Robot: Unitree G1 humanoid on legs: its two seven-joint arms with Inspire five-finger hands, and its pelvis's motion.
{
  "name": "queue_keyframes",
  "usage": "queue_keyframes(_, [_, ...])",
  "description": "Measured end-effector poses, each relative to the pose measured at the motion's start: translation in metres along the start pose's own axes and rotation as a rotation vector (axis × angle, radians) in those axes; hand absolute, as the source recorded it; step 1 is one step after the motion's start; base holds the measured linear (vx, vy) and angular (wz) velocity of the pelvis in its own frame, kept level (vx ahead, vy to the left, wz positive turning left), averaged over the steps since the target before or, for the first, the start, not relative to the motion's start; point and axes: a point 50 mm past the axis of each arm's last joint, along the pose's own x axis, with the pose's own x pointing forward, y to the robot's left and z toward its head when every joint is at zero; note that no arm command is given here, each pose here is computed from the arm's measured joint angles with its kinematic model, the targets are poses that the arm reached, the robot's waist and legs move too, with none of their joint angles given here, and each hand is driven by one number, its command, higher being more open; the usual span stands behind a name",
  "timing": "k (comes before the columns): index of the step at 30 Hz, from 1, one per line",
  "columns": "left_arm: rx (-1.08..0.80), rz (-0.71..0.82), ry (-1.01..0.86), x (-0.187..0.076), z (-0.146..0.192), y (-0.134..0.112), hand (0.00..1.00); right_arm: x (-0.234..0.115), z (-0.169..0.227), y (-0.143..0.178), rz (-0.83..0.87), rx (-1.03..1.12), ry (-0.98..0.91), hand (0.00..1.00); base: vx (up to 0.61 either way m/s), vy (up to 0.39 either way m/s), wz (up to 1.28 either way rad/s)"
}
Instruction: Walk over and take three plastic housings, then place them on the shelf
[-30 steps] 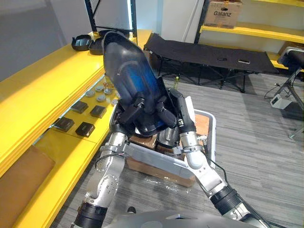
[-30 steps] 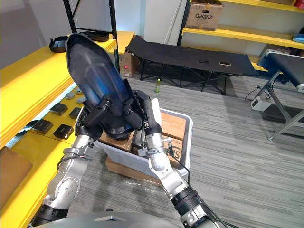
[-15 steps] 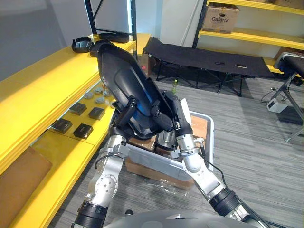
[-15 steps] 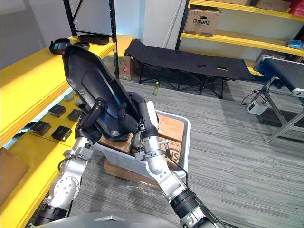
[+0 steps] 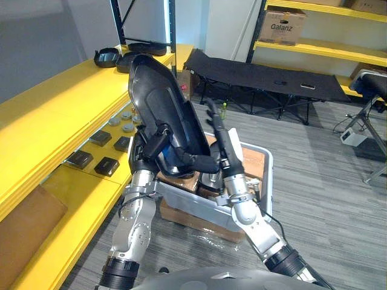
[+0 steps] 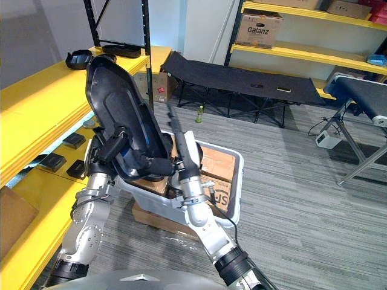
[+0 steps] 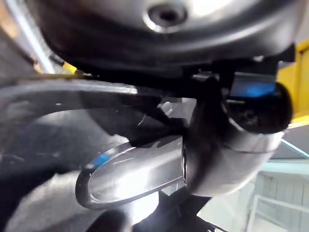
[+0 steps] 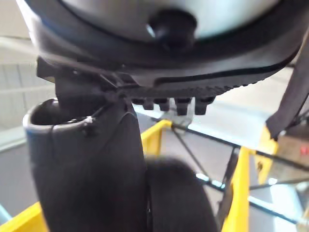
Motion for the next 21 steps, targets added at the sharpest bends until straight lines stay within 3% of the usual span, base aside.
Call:
queue_keyframes(5, [0.207,0.072,-0.101,0.0,0.009,0.01,0.0,-0.004,-0.006,-0.031,-0.053,0.131,0.063,1.0,0.01,-0.013,-0.12])
queue_keyframes(9, [0.315,0.326,-0.197,-0.008,0.028,0.06,0.0,-0.024,-0.026,-0.109,-0.362,0.25,0.144,1.0,0.04,-0.007,-0.13])
queue_keyframes(12, [0.337,0.454,-0.251,-0.016,0.042,0.086,0.0,-0.047,-0.034,-0.141,-0.527,0.294,0.179,1.0,0.03,-0.012,-0.07])
queue_keyframes(14, [0.33,0.465,-0.265,-0.02,0.043,0.089,0.0,-0.06,-0.039,-0.143,-0.553,0.298,0.216,1.0,0.04,-0.014,-0.13])
queue_keyframes(21, [0.249,0.317,-0.265,-0.031,0.042,0.064,0.0,-0.079,-0.054,-0.11,-0.482,0.399,0.325,1.0,0.0,-0.007,-0.14])
